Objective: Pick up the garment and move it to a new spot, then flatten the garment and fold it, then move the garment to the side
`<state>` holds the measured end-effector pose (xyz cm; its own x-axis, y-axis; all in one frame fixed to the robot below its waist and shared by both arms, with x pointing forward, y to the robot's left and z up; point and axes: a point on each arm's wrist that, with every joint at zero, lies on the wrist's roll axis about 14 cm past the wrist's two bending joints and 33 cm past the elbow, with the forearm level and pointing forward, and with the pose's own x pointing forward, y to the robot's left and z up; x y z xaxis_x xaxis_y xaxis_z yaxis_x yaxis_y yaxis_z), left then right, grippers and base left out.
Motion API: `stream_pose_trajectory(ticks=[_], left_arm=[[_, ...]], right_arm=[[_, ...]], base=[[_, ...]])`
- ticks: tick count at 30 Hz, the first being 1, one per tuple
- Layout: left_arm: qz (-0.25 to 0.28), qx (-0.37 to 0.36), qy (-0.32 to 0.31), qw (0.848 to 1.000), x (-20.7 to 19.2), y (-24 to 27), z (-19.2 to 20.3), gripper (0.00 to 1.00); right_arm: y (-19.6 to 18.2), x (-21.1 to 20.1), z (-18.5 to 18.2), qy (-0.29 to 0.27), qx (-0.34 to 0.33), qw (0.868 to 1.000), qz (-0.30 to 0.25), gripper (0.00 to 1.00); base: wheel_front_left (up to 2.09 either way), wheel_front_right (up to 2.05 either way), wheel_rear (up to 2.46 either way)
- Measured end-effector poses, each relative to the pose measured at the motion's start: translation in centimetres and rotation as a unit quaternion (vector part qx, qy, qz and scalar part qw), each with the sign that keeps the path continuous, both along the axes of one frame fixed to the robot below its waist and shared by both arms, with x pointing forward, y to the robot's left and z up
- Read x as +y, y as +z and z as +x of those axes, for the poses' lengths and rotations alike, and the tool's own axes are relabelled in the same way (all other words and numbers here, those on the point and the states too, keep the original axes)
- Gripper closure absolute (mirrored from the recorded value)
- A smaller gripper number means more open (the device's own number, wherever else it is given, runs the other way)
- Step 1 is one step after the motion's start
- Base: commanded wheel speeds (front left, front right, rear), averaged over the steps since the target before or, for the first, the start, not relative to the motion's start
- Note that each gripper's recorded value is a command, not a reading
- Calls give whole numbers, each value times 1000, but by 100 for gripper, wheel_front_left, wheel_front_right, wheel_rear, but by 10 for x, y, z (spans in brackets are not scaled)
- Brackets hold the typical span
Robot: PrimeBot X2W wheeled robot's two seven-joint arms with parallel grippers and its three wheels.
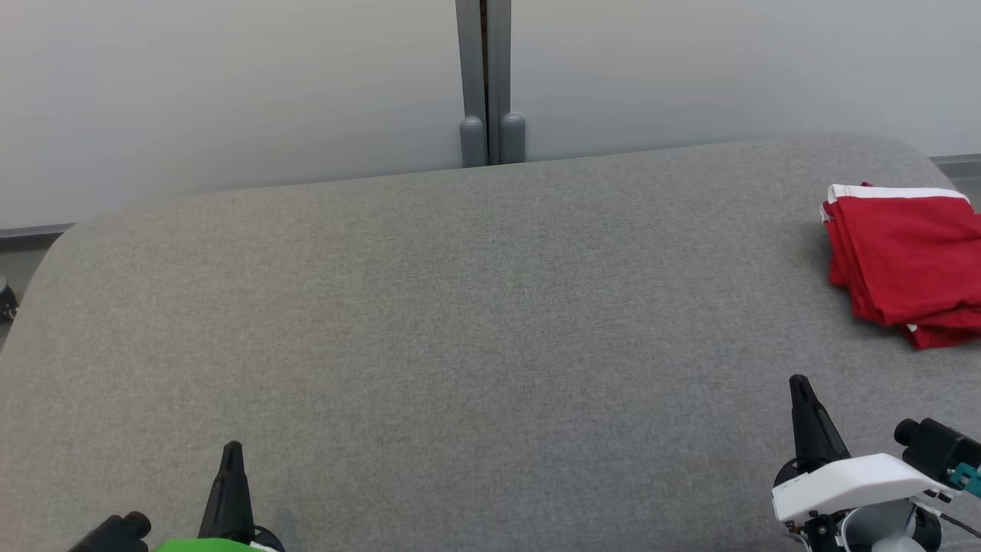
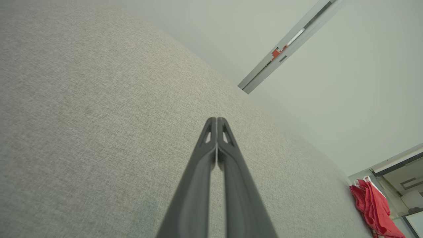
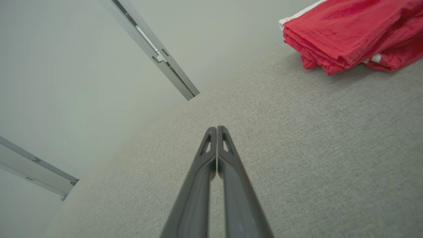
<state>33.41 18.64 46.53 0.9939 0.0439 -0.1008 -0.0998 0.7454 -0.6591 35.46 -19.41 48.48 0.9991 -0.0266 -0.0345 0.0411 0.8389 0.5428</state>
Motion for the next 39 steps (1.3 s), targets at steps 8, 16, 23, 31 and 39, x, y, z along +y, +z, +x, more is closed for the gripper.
stream_pose_trajectory(ticks=[8,16,23,31,39], left_arm=[[-57,2,7,998,3,2,7,100],[-104,-2,11,995,5,5,13,100],[-141,-3,14,990,6,7,17,100],[-181,-7,13,983,6,11,22,100],[-218,-11,15,976,8,14,27,100]], right_arm=[[1,-3,4,-7,3,998,68,100],[2,-4,7,-12,4,993,121,100],[3,-5,11,-13,4,986,165,100],[4,-6,13,-15,4,977,213,100],[7,-6,17,-14,0,967,256,100]], base=[[0,0,0],[0,0,0],[0,0,0],[0,0,0],[0,0,0]])
